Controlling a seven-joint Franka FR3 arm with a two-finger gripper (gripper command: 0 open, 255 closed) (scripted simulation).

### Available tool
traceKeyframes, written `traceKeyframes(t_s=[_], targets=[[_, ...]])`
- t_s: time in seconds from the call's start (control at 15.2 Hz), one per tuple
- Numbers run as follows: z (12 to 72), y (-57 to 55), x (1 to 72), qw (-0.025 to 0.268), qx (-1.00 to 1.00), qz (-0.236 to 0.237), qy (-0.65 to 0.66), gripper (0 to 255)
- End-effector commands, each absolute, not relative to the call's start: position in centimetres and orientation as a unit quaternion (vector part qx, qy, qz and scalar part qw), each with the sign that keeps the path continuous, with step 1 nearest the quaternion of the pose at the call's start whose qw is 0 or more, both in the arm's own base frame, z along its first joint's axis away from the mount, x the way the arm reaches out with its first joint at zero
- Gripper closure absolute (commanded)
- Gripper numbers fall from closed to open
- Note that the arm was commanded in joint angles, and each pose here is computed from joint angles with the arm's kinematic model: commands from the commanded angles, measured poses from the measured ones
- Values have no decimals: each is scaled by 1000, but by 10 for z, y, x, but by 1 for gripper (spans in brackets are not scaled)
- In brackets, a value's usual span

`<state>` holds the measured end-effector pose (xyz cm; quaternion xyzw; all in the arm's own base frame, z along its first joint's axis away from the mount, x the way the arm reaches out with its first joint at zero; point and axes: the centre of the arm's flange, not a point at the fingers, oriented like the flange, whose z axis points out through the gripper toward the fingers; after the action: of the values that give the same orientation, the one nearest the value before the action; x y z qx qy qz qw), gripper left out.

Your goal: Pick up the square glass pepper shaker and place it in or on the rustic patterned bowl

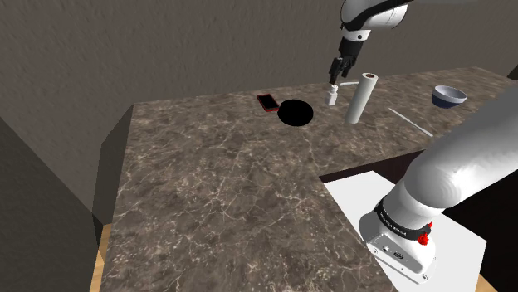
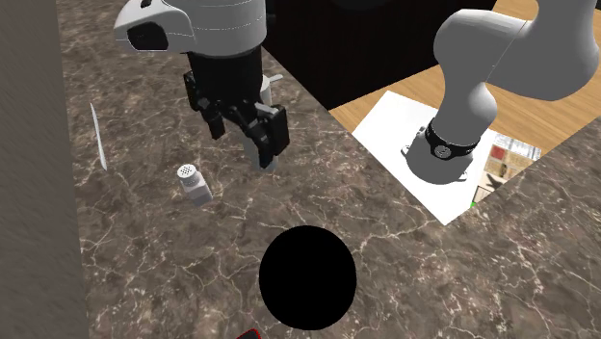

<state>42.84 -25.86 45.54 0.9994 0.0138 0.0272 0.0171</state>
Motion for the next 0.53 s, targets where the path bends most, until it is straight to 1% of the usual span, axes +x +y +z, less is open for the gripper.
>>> traceKeyframes(t_s=[0.0,0.46], targets=[[443,-282,436,19,999,28,17,0],[404,-356,471,24,999,30,27,0]])
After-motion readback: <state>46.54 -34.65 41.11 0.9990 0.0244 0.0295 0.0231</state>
